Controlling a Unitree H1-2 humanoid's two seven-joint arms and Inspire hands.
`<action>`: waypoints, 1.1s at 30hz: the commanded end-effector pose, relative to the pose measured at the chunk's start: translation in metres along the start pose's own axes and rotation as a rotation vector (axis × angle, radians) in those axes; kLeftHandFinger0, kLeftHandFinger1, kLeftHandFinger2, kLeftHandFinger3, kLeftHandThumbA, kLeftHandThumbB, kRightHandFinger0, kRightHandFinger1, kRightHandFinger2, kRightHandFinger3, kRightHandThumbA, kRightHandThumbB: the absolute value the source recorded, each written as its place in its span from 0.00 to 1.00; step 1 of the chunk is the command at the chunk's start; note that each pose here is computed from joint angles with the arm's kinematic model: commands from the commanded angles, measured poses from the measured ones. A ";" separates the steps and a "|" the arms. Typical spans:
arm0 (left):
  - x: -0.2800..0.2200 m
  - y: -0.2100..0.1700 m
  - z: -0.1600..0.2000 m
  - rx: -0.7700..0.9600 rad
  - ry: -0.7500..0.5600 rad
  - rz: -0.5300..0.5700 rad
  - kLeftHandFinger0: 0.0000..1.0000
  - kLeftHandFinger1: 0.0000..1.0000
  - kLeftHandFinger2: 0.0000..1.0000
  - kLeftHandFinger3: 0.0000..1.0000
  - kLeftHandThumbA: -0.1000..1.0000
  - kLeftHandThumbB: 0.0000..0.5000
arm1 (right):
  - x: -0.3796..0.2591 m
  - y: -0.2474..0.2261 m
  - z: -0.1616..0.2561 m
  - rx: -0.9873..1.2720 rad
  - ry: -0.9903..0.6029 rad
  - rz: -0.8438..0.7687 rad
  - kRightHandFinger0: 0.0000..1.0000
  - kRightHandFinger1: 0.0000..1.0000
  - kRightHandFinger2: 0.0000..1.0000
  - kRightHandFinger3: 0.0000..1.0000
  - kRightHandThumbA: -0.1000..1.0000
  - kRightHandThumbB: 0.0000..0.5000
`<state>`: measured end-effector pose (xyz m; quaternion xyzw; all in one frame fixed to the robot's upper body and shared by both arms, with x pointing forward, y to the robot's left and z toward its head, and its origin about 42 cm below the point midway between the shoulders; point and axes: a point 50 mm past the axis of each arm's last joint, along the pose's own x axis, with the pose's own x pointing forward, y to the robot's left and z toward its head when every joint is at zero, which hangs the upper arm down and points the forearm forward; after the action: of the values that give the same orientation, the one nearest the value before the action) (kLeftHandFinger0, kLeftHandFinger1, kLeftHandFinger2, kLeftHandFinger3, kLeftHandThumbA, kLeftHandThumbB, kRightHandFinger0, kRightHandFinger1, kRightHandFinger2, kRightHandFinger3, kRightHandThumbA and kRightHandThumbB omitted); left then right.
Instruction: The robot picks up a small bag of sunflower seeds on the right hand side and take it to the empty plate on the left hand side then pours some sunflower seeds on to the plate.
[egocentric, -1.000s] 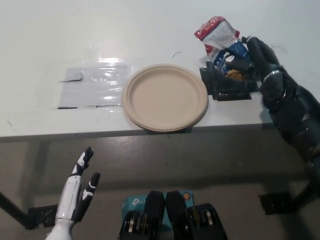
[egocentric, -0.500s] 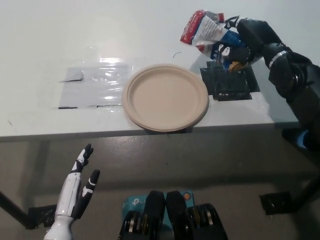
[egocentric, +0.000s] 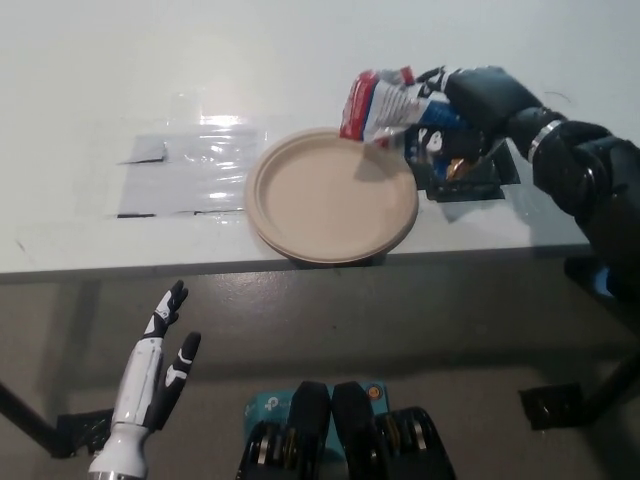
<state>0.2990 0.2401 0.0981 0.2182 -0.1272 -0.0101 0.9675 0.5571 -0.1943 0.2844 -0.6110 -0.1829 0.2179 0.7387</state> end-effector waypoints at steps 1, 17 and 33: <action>0.009 0.007 0.007 0.013 -0.042 0.002 1.00 1.00 1.00 1.00 1.00 0.52 | 0.010 -0.031 0.021 -0.062 -0.070 -0.001 0.01 0.50 0.91 0.94 0.00 0.26; 0.013 0.008 0.008 0.010 -0.047 0.002 1.00 1.00 1.00 1.00 1.00 0.51 | 0.012 -0.028 0.048 -0.170 -0.187 0.113 0.00 0.33 0.75 0.65 0.00 0.42; 0.015 0.009 0.010 0.023 -0.055 -0.004 1.00 1.00 1.00 1.00 1.00 0.53 | 0.008 -0.081 0.055 -0.340 -0.177 0.204 0.04 0.43 0.87 0.80 0.00 0.45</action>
<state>0.3064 0.2392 0.1035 0.2188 -0.1324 -0.0120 0.9667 0.5382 -0.1634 0.3031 -0.6872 -0.1890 0.3344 0.6166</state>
